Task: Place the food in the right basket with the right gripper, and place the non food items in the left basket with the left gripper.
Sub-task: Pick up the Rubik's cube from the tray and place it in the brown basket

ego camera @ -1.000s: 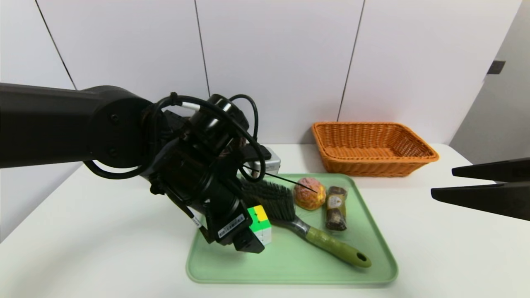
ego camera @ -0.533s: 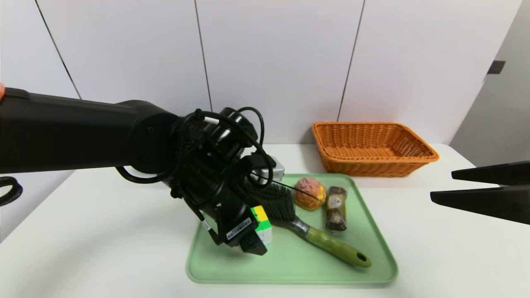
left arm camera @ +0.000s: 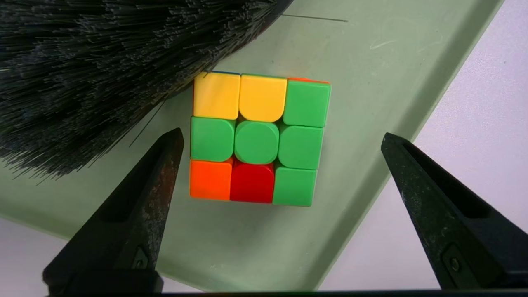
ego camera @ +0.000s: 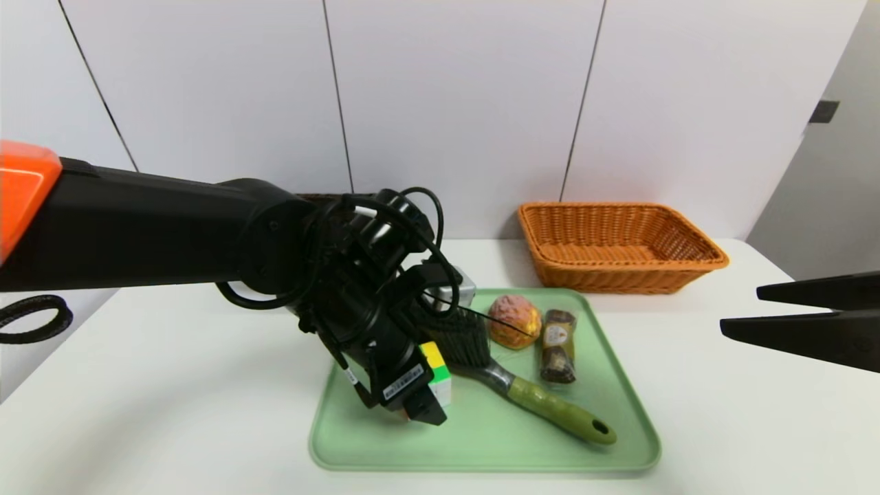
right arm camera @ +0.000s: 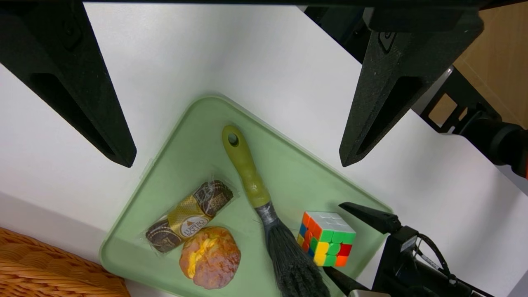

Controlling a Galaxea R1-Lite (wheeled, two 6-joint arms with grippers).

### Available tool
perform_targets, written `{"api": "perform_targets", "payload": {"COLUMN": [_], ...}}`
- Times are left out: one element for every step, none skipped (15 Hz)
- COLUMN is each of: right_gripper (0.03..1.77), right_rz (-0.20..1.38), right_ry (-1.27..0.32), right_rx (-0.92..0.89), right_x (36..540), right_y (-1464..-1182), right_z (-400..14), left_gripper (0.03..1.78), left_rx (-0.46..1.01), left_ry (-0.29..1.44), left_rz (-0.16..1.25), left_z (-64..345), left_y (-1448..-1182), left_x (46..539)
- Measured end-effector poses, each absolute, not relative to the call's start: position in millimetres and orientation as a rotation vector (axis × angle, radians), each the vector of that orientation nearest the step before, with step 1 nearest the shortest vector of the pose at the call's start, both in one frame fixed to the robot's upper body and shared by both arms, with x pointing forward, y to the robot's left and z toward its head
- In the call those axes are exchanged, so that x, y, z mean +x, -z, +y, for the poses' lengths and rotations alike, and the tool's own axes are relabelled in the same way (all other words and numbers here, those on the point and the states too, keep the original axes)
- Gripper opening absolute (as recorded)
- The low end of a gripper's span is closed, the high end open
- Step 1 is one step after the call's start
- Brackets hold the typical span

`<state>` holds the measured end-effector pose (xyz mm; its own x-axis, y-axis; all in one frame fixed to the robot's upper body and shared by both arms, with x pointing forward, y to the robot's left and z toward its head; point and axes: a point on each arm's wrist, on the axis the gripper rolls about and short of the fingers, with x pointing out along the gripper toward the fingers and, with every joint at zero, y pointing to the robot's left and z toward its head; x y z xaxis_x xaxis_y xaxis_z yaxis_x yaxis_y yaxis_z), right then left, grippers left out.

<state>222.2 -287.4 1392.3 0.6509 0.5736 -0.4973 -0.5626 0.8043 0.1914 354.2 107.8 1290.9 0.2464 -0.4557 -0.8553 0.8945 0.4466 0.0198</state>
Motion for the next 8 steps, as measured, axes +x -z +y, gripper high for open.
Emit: {"api": "perform_targets", "payload": {"right_gripper": [1.7,1.7,1.7,1.7,1.7,1.7,1.7,1.7], "right_rz": [0.572,0.571,0.571,0.572,0.571,0.57,0.569,0.567], "right_ry": [-0.644,-0.644,-0.643,-0.642,-0.641,-0.639,-0.637,-0.636], "right_rx": [0.021,0.021,0.021,0.021,0.022,0.022,0.023,0.023], "right_x": [222.0,221.6,221.4,221.2,221.1,220.9,220.5,220.1], "right_y": [-1392.1,-1392.1,-1391.9,-1391.9,-1391.8,-1391.8,-1392.0,-1392.1], "right_z": [-287.6,-287.7,-287.9,-288.1,-288.3,-288.8,-289.2,-289.4], "left_gripper": [1.69,1.69,1.69,1.69,1.69,1.69,1.69,1.61], "left_rx": [0.583,0.583,0.581,0.581,0.581,0.582,0.583,0.584], "left_ry": [0.994,0.992,0.992,0.992,0.991,0.991,0.991,0.99], "left_rz": [0.909,0.908,0.903,0.903,0.904,0.908,0.911,0.912], "left_z": [107.1,105.9,104.6,103.8,103.3,103.0,102.6,102.4], "left_y": [-1289.0,-1287.1,-1285.6,-1284.3,-1283.0,-1281.8,-1280.7,-1280.0], "left_x": [355.2,356.7,358.2,359.1,359.9,360.2,360.7,361.0]}}
